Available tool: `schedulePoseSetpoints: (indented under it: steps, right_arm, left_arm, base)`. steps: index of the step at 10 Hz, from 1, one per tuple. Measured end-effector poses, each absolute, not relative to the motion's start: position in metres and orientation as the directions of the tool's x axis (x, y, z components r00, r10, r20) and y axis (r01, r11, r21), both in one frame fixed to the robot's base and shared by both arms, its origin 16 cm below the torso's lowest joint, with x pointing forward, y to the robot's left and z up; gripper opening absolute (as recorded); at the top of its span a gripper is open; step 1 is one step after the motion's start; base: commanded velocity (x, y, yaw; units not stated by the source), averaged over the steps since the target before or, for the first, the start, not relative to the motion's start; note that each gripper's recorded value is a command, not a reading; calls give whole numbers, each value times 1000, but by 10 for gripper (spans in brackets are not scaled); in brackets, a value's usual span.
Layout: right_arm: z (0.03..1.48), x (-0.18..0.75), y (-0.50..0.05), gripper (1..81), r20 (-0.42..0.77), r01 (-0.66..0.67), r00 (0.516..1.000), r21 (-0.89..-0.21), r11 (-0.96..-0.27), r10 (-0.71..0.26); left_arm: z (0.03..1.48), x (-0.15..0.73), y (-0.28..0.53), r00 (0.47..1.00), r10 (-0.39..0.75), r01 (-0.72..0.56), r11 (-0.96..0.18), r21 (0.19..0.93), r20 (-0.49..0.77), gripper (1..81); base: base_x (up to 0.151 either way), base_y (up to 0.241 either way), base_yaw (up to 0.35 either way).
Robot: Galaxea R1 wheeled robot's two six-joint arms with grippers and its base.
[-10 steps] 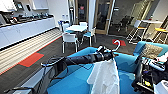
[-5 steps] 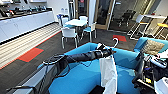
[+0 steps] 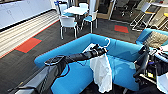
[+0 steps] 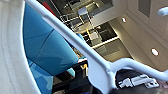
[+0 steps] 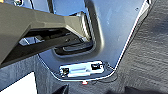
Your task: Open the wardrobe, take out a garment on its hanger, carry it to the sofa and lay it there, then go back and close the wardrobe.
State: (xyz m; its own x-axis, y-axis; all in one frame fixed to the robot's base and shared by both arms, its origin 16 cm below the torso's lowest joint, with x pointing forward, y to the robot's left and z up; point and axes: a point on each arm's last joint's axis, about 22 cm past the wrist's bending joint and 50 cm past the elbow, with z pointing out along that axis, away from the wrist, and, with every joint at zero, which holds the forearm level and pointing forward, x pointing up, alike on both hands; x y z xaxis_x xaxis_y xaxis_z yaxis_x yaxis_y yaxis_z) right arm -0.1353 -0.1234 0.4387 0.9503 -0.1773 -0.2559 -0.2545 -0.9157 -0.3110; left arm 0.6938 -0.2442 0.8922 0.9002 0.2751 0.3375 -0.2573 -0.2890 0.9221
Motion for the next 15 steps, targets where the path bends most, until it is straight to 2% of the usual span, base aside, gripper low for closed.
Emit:
schedulePoseSetpoints:
  steps: [4, 8, 11, 15]
  right_arm:
    - [438, -133, -124, 811, -255, -254, 950, -310, -916, -178]
    - [438, -133, -123, 811, -254, -255, 951, -311, -916, -178]
    - [438, -133, -123, 811, -253, -255, 951, -311, -916, -179]
    - [438, -133, -123, 811, -251, -256, 951, -311, -916, -180]
  left_arm:
    - [853, 742, -198, 859, 351, -225, -394, 891, 372, 10]
    - [787, 740, -150, 842, 339, -223, -490, 843, 420, 10]
    - [719, 772, -23, 790, 346, -175, -665, 726, 506, 10]
    - [692, 776, 37, 764, 284, -207, -742, 638, 579, 10]
  base:
    - [0, 0, 0]
    - [0, 0, 0]
    - [0, 0, 0]
    - [0, 0, 0]
